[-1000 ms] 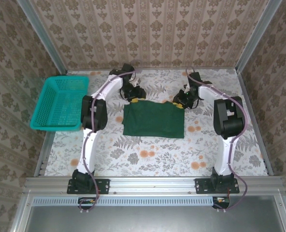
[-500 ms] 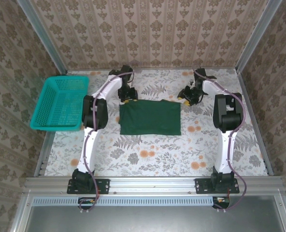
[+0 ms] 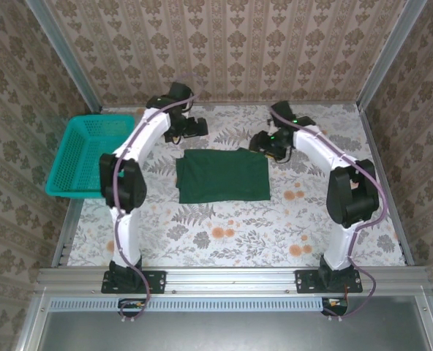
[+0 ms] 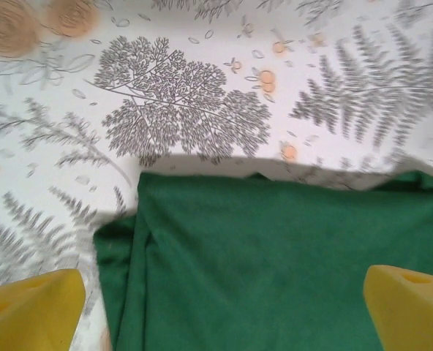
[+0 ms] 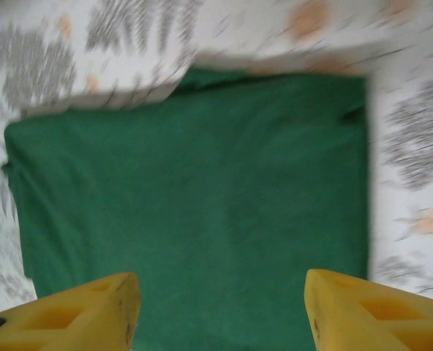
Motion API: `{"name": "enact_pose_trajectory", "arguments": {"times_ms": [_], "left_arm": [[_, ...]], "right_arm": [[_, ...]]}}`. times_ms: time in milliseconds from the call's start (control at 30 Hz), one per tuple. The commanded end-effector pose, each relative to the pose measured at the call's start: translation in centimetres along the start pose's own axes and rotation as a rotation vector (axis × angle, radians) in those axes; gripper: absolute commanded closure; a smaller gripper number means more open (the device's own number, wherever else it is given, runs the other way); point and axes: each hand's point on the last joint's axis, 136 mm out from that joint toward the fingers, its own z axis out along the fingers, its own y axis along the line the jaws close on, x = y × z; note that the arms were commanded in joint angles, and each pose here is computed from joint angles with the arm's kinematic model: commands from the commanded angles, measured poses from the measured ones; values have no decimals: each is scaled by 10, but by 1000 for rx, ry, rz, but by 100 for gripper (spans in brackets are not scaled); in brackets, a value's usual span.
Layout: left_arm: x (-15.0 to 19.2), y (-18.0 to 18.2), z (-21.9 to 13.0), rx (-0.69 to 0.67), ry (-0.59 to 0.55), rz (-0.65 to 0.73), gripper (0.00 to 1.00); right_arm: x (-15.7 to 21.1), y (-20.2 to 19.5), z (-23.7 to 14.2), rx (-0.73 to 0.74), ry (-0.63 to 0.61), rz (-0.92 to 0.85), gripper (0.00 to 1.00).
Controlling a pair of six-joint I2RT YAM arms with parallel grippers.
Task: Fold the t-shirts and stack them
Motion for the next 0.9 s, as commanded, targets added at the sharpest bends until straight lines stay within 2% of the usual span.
{"name": "enact_pose_trajectory", "arguments": {"times_ms": [0,167,333,500,867], "left_arm": [[11,0,-31,-33,-81,-8,0],[51,12,-59,-82,-124,-18,0],[82,39,-77,-132,-131,-58,0],[104,58,-94,-173,-130,-76,0],[125,74,-107,-215,-104,-101,0]], "right_arm": [[31,0,19,119,51,-92,36],[55,26,56,179,120,-201,34],[55,11,88,316,177,-259,33],[39,-32,100,474,231,-280,33],[-39,-147,61,579,174,-110,33]]}}
